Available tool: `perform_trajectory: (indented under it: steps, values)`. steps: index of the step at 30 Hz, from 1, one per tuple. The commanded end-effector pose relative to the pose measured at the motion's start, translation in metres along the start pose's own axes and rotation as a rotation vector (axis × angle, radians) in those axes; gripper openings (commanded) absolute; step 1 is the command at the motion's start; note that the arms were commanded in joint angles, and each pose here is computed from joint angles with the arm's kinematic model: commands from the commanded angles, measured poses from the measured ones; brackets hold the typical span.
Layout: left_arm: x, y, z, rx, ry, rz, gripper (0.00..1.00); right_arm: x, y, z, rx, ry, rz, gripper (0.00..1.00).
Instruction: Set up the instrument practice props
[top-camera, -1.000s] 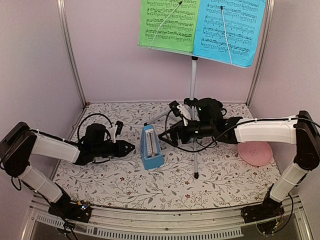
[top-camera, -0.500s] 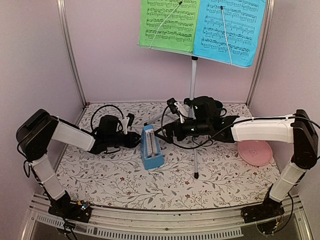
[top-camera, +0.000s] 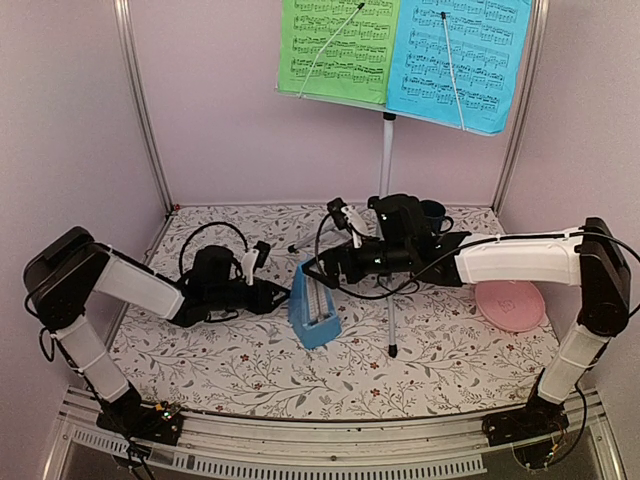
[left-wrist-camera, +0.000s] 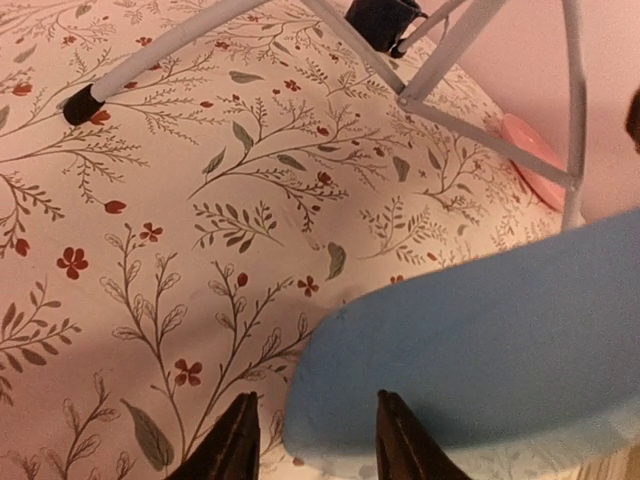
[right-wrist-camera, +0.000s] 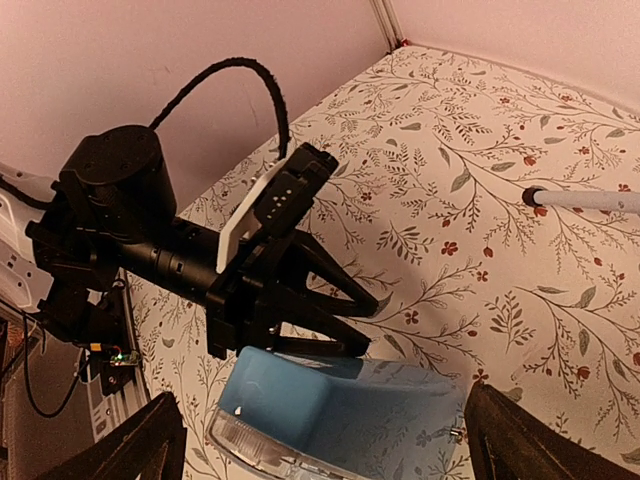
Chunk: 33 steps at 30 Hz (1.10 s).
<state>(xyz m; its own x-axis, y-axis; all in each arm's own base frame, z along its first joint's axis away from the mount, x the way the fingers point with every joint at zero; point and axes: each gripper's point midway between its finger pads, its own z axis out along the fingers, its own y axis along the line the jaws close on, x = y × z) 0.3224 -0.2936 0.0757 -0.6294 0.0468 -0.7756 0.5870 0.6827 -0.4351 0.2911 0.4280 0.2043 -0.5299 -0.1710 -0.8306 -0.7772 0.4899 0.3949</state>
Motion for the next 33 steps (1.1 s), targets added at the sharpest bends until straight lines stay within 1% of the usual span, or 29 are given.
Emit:
perform_trajectory:
  steps: [1, 3, 4, 5, 10, 15, 20, 23, 27, 30, 33]
  values:
    - [0.000, -0.004, -0.027, -0.017, -0.074, 0.026, 0.51, 0.003, 0.007, 0.007, -0.019, 0.022, -0.021, 0.99]
    - [0.006, -0.002, -0.038, -0.031, -0.103, 0.031, 0.56, 0.006, 0.007, 0.009, -0.018, 0.030, -0.020, 1.00]
    - [0.009, -0.003, -0.042, -0.028, -0.111, 0.038, 0.56, 0.007, 0.007, 0.010, -0.020, 0.032, -0.020, 1.00]
    - [0.014, -0.005, -0.044, -0.028, -0.117, 0.049, 0.56, -0.003, 0.011, 0.010, -0.024, 0.013, -0.026, 0.99]
    - [0.042, 0.005, -0.041, -0.105, -0.071, 0.087, 0.45, -0.004, 0.007, 0.011, 0.006, 0.010, -0.028, 0.97]
    - [0.047, 0.014, -0.028, -0.140, -0.041, 0.087, 0.37, -0.002, 0.000, 0.013, 0.053, 0.017, -0.018, 0.96]
    - [0.046, 0.012, -0.015, -0.133, -0.025, 0.090, 0.33, -0.003, -0.002, 0.016, 0.093, 0.020, -0.008, 0.95]
    - [0.047, 0.015, -0.014, -0.151, -0.026, 0.096, 0.30, -0.004, 0.000, 0.018, 0.120, 0.014, 0.002, 0.91]
    - [0.048, 0.018, -0.016, -0.171, -0.024, 0.138, 0.27, -0.002, 0.009, 0.023, 0.153, 0.019, -0.019, 0.89]
    - [0.051, 0.018, -0.013, -0.175, -0.008, 0.159, 0.26, 0.004, 0.006, 0.027, 0.177, 0.039, -0.014, 0.88]
    - [0.054, 0.013, -0.009, -0.161, 0.009, 0.184, 0.24, 0.009, 0.001, 0.030, 0.201, 0.054, -0.008, 0.85]
